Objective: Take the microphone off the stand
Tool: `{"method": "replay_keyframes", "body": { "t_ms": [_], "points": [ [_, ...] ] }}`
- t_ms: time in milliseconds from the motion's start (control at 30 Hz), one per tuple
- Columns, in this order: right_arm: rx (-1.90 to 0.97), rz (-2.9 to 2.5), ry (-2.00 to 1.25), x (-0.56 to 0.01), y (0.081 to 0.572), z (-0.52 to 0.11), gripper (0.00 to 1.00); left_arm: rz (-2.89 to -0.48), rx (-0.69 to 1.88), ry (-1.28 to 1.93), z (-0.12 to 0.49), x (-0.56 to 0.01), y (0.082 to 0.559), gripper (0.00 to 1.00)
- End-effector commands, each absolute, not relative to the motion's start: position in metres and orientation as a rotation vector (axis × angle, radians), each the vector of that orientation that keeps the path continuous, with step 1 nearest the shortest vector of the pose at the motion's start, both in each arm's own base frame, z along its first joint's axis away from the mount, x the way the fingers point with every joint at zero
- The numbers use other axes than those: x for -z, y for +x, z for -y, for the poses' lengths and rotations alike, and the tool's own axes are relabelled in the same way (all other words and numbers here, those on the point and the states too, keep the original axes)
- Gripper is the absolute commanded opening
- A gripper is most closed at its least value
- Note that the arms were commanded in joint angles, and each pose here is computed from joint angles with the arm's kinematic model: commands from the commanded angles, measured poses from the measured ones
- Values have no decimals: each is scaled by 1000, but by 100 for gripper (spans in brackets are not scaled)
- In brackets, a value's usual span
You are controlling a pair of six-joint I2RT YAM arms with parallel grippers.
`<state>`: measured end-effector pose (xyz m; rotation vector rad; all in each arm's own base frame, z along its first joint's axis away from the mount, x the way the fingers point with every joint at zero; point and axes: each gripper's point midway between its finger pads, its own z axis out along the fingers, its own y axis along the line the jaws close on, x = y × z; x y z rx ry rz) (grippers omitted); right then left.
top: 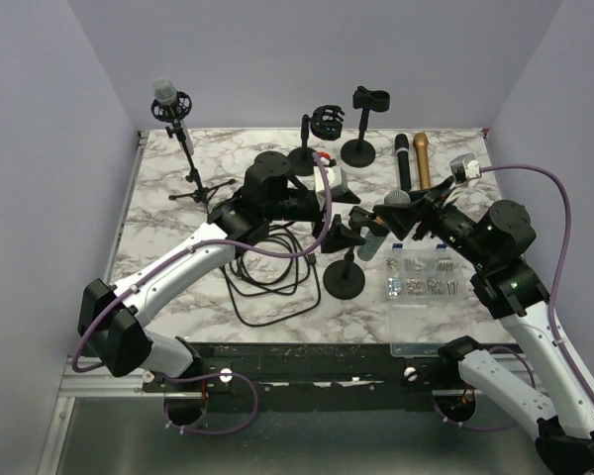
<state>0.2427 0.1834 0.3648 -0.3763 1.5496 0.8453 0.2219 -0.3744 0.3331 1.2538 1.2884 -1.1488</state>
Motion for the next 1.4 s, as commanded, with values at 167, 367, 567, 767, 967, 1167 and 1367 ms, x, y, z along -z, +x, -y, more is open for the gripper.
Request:
{"method": "replay_keyframes", "body": {
  "t_ms": [167, 367, 567, 767, 967, 1167, 1367],
  "points": [
    [-863, -1520, -405, -375, 239, -187, 11, -1267, 1157, 1288, 382, -332, 229, 86],
    [-864, -1521, -404, -374, 239, -187, 9, -1310, 1160, 1301, 384, -324, 231, 72],
    [-864, -1524, -403, -373, 240, -187, 8, -1313, 1151, 1298, 384, -326, 233, 59],
    [-866, -1521, -402, -374, 241, -188, 7, -1324, 1137, 1286, 384, -325, 235, 21],
    [-866, -1513, -397, -378, 240, -187, 5, -1358, 1113, 1276, 381, -315, 238, 0],
    [-786, -1502, -301, -388, 244, -169, 1, -1371, 1098, 1271, 378, -311, 238, 0],
    [-706, -1511, -247, -388, 237, -150, 1, -1379, 1084, 1266, 376, -311, 239, 0]
  ]
}}
